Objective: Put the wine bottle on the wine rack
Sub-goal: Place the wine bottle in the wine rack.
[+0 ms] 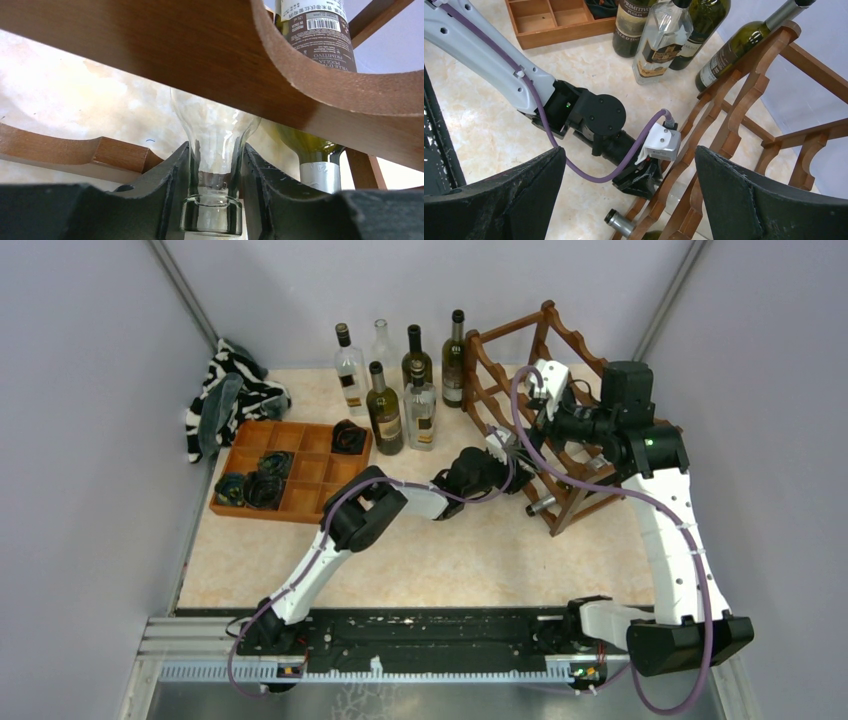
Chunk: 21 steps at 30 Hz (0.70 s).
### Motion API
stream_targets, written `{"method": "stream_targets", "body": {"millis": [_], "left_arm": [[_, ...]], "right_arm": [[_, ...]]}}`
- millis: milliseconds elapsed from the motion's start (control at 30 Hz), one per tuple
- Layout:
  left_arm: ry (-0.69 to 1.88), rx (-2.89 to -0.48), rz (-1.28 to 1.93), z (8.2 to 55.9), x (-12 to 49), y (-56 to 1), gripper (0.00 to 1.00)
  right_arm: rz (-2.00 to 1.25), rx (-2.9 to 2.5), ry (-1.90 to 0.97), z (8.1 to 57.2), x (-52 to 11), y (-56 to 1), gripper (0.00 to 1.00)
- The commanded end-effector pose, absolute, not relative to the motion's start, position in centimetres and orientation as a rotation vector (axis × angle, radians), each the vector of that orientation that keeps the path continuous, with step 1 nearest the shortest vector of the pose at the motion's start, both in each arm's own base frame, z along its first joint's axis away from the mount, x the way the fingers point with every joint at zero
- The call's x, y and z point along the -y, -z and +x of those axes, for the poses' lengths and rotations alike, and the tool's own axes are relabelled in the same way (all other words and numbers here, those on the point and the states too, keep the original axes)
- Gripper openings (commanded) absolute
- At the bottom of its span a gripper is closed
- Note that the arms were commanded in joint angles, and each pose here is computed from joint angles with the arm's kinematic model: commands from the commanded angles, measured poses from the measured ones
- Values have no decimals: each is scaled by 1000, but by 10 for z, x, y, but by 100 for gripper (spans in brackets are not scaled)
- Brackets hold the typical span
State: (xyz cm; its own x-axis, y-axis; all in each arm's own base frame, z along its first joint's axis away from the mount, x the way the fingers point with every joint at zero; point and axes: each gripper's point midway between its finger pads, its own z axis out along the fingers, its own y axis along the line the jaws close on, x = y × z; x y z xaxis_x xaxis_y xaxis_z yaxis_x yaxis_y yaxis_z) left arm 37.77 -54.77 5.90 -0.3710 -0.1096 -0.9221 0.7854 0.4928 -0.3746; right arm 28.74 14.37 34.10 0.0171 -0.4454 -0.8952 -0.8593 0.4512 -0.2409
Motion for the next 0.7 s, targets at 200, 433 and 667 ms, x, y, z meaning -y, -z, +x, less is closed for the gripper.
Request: {"method": "stream_targets", "body": {"millis": [200, 433, 667], "left_arm": [[956, -1708, 528, 393, 533, -71, 62], [949, -1695, 519, 390, 529, -82, 67], [929, -1709, 505, 381, 512, -89, 70]], "right_arm": [[-1150, -1548, -460, 285, -143, -356, 98], [-1147, -1549, -459, 283, -142, -355, 99], [-1144, -1544, -458, 281, -141, -356, 99]]}}
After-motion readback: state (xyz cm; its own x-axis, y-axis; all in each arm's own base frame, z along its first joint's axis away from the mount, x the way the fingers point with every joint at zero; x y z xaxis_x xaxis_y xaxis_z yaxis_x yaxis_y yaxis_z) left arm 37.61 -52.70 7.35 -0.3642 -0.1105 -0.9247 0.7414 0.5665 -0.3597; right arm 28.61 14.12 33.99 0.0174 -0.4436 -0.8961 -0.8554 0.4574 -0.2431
